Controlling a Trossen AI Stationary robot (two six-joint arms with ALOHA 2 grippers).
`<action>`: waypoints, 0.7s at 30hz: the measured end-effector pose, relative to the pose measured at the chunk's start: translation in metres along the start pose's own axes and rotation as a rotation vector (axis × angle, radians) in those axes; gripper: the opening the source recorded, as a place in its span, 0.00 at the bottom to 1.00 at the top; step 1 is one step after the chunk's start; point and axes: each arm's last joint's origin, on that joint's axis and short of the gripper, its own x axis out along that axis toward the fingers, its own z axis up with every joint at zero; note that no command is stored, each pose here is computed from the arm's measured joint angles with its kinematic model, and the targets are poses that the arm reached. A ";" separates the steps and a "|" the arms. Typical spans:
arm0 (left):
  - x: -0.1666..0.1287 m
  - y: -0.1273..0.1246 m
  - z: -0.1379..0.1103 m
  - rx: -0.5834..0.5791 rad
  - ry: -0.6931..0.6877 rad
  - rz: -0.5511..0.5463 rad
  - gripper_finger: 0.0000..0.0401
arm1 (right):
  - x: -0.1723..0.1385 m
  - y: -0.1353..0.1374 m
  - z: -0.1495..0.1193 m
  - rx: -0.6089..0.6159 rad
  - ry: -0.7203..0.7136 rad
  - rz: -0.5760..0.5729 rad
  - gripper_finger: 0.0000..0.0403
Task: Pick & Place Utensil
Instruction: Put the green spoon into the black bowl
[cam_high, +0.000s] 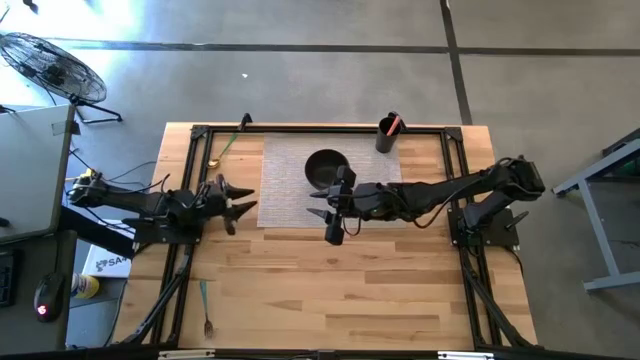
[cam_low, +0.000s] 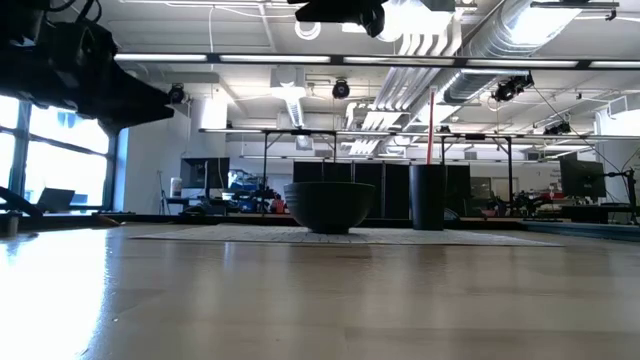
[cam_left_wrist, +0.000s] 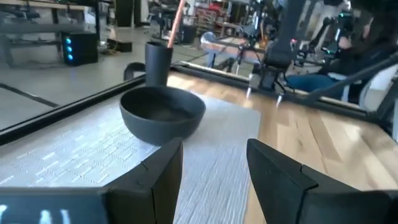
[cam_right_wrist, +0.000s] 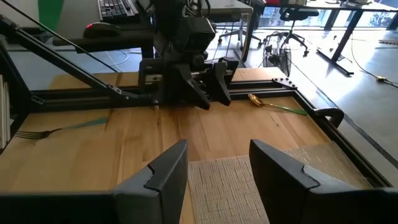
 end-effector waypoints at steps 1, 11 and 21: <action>0.001 -0.001 0.001 -0.002 -0.004 0.004 0.44 | 0.000 0.000 0.000 0.000 0.000 0.000 0.41; 0.027 0.011 0.025 -0.013 0.128 0.322 0.44 | 0.000 0.000 0.001 0.006 -0.011 0.001 0.41; 0.066 0.068 0.045 -0.134 0.480 0.664 0.44 | -0.003 0.009 0.001 0.045 -0.019 0.038 0.41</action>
